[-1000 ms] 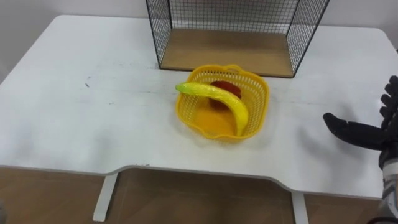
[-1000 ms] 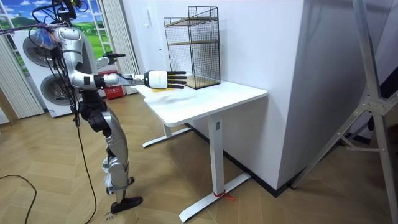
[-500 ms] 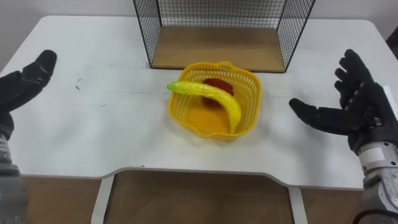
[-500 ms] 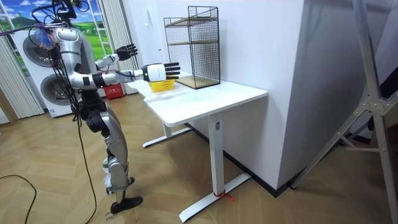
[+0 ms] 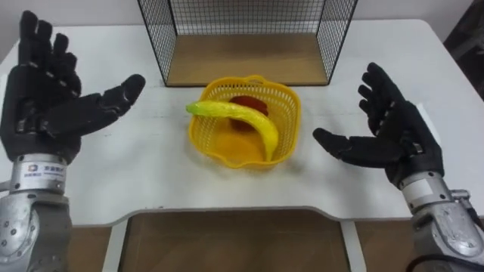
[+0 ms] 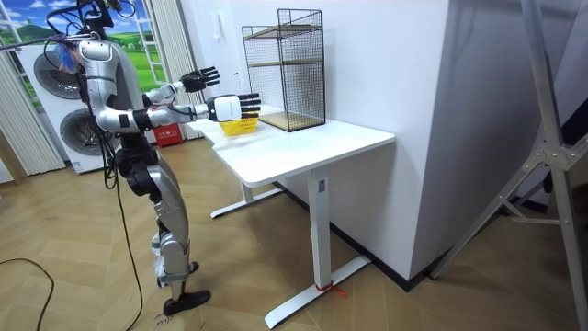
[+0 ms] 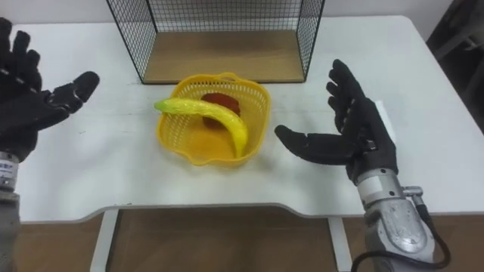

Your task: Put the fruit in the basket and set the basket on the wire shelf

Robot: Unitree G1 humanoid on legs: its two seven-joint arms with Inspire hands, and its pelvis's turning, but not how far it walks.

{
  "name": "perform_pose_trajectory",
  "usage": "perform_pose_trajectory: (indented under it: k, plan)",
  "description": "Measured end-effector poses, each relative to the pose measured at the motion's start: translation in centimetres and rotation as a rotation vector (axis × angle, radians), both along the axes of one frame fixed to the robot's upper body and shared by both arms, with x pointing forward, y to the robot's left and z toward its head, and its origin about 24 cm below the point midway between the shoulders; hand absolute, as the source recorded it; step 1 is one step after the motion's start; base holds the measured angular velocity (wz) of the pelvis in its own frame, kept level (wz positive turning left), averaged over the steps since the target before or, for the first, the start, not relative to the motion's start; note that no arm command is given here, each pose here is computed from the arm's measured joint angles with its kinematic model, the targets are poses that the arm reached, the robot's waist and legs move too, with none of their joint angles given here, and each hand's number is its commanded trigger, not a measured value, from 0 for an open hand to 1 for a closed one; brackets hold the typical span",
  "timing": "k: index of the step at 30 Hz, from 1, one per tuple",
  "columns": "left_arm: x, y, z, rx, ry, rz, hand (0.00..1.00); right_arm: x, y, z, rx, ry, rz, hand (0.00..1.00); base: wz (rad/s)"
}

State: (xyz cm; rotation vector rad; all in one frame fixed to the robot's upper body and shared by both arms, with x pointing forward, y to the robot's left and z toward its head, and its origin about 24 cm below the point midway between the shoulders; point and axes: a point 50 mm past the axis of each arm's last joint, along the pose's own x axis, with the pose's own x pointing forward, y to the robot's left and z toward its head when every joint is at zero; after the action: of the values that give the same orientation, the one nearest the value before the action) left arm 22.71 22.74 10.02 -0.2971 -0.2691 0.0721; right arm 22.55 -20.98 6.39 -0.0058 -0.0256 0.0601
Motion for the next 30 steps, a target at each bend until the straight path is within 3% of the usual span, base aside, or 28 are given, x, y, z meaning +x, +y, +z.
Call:
perform_pose_trajectory:
  k: [4, 10, 30]
  plan:
    - [0.4, -1.5, -0.8, -0.005, 0.037, -0.097, 0.0, 0.7, 0.9, 0.6, 0.086, -0.03, 0.059, 0.0, 0.0]
    - [0.5, -2.0, -1.1, -0.011, 0.05, -0.164, 0.0, 1.0, 1.4, -0.6, 0.213, 0.004, 0.069, 0.0, 0.0]
    - [0.9, -2.9, -4.3, -0.046, 0.189, -0.232, 0.0, 1.0, 2.7, -1.7, 0.268, 0.053, 0.138, 0.0, 0.0]
